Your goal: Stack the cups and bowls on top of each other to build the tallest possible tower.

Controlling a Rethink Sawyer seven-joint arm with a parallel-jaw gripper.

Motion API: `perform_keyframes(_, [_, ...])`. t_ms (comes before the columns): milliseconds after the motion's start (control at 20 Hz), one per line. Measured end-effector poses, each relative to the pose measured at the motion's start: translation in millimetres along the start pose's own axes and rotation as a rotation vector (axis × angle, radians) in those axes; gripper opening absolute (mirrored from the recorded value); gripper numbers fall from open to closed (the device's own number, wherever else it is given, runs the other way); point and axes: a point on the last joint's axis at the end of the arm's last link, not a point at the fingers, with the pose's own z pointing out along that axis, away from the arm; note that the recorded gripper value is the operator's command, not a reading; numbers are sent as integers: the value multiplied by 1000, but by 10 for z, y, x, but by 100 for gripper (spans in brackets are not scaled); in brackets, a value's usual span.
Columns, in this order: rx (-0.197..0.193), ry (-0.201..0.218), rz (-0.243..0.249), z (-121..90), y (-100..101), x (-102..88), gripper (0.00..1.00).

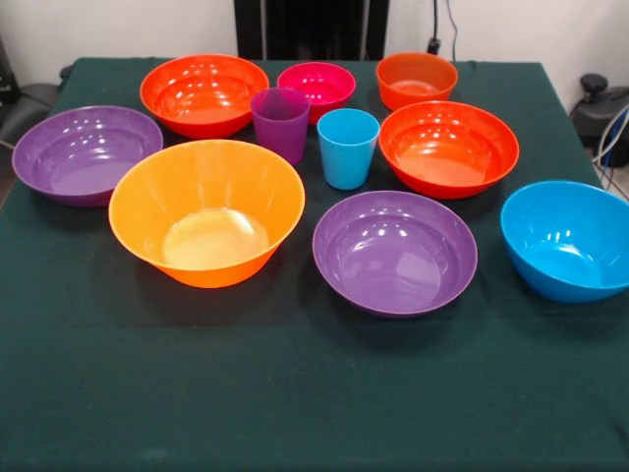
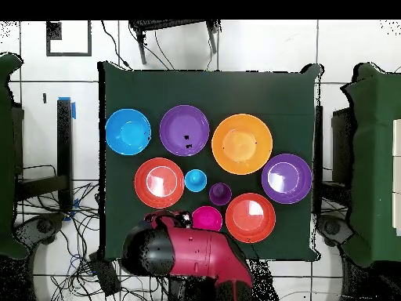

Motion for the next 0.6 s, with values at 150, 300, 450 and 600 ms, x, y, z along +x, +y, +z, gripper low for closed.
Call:
perform_keyframes(150, [5,0,2,99,-69,10,100])
perform_keyframes(300, [6,8,5,224,-130,34,100])
perform_keyframes(450, [5,21,3,321,-156,58,100])
perform_keyframes(600, [4,35,0,396,-171,81,100])
